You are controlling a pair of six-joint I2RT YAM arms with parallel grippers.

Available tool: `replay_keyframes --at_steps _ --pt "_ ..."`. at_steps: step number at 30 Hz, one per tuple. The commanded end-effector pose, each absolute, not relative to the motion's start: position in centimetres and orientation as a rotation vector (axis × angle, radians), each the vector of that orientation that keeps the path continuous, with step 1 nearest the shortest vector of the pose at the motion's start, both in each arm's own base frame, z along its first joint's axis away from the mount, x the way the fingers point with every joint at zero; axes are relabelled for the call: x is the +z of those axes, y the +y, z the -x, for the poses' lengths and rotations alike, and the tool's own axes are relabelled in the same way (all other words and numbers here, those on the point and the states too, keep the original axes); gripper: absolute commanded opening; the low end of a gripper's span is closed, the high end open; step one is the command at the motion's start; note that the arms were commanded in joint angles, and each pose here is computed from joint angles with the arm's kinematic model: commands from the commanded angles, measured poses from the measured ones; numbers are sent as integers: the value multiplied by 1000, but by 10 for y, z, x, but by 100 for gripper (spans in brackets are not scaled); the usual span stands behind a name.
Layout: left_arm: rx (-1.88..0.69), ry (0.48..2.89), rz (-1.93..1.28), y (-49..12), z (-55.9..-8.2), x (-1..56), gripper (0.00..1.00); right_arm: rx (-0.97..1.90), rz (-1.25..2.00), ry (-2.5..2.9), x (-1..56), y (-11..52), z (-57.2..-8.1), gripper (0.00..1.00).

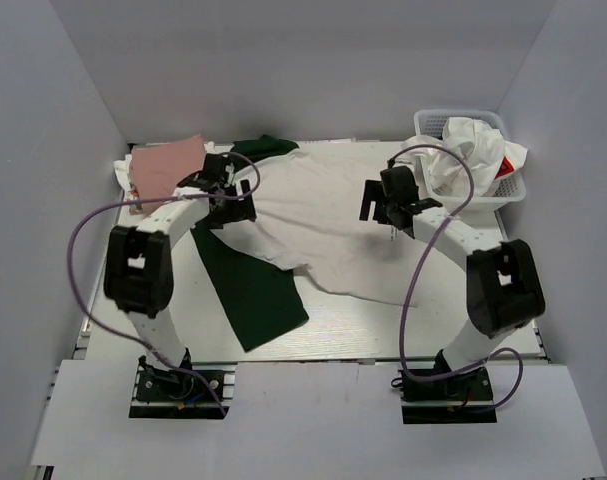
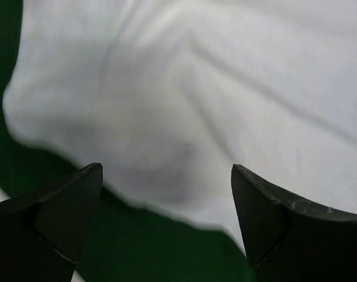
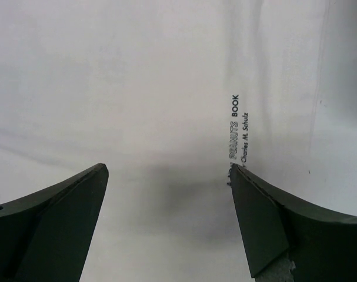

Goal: Fold and stack the t-shirts

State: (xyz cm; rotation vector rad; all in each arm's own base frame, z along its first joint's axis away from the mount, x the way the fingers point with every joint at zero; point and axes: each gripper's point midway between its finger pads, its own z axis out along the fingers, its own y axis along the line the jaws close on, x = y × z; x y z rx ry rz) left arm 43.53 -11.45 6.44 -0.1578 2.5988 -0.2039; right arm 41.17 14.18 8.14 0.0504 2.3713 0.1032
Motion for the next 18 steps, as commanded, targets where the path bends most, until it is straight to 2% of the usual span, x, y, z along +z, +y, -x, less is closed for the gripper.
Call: replay_keyframes --at_steps 1,3,4,5,8,10,14,18 --pt "-239 2601 356 -109 -378 102 100 169 -72 2323 104 148 -390 90" --pt "-282 2644 456 -109 -331 96 100 200 -119 2292 117 146 -379 90" --pt "-296 2661 500 -107 -313 91 100 189 -147 2341 99 140 -363 90" --pt "-302 2735 543 -105 -280 70 100 226 -193 2334 103 141 -357 90" --pt "-461 2789 533 -120 -224 65 100 234 -311 2377 91 131 -328 90" --pt "-559 2797 494 -130 -202 70 100 237 -391 2379 89 122 -311 90" --pt "-663 2964 460 -141 -142 41 97 106 -449 2393 74 92 -288 90" --pt "-774 2974 438 -159 -127 33 92 35 -491 2452 62 77 -263 90"
